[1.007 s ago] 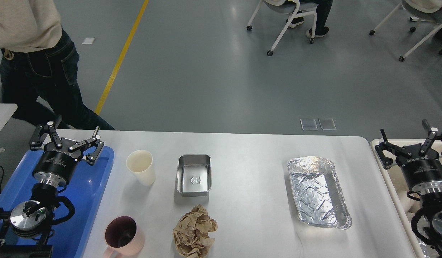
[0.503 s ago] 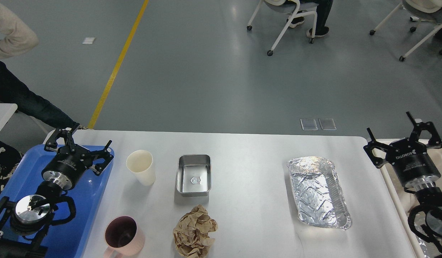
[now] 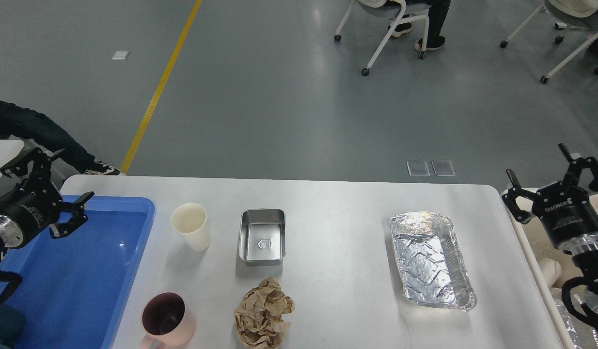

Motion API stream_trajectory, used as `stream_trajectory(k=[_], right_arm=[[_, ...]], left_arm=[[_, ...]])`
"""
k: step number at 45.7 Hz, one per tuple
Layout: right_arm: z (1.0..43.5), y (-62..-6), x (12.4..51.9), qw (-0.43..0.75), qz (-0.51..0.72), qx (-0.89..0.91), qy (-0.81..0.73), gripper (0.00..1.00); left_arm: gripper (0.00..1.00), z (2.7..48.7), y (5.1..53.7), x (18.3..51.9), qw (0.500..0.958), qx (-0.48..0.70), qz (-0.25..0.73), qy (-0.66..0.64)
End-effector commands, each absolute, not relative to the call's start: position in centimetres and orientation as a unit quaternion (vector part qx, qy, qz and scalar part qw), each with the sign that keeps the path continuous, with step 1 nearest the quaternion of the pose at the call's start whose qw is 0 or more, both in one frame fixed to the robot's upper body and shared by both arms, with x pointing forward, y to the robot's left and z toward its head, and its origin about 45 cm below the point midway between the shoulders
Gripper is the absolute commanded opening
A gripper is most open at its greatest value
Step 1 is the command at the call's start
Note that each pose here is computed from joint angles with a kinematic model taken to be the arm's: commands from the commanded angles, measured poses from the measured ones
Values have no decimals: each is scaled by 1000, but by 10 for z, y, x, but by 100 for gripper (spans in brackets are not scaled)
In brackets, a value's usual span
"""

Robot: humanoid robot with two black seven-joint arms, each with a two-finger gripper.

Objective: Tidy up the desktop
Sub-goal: 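Move the left gripper down toward the pink mug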

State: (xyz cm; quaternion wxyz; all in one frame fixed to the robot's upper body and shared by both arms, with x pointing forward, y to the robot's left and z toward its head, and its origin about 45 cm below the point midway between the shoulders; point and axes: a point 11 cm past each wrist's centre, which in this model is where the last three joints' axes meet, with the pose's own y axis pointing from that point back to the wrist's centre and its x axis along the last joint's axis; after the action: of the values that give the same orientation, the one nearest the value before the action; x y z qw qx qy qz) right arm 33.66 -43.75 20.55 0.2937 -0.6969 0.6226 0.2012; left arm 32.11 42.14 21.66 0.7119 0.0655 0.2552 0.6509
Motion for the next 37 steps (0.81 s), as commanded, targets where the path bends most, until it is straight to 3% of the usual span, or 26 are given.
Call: stream_trajectory(k=[1, 10, 19, 37], right_arm=[[209, -439, 338, 287, 196, -701, 623, 100], [208, -434, 340, 278, 194, -709, 619, 100], [209, -433, 341, 274, 190, -712, 618, 100], [206, -432, 341, 263, 189, -716, 619, 100]], left_arm=[[98, 236, 438, 304, 729, 198, 630, 179], [97, 259, 438, 282, 749, 338, 563, 86], [97, 234, 408, 247, 775, 448, 445, 26], [97, 237, 397, 254, 784, 490, 376, -65]])
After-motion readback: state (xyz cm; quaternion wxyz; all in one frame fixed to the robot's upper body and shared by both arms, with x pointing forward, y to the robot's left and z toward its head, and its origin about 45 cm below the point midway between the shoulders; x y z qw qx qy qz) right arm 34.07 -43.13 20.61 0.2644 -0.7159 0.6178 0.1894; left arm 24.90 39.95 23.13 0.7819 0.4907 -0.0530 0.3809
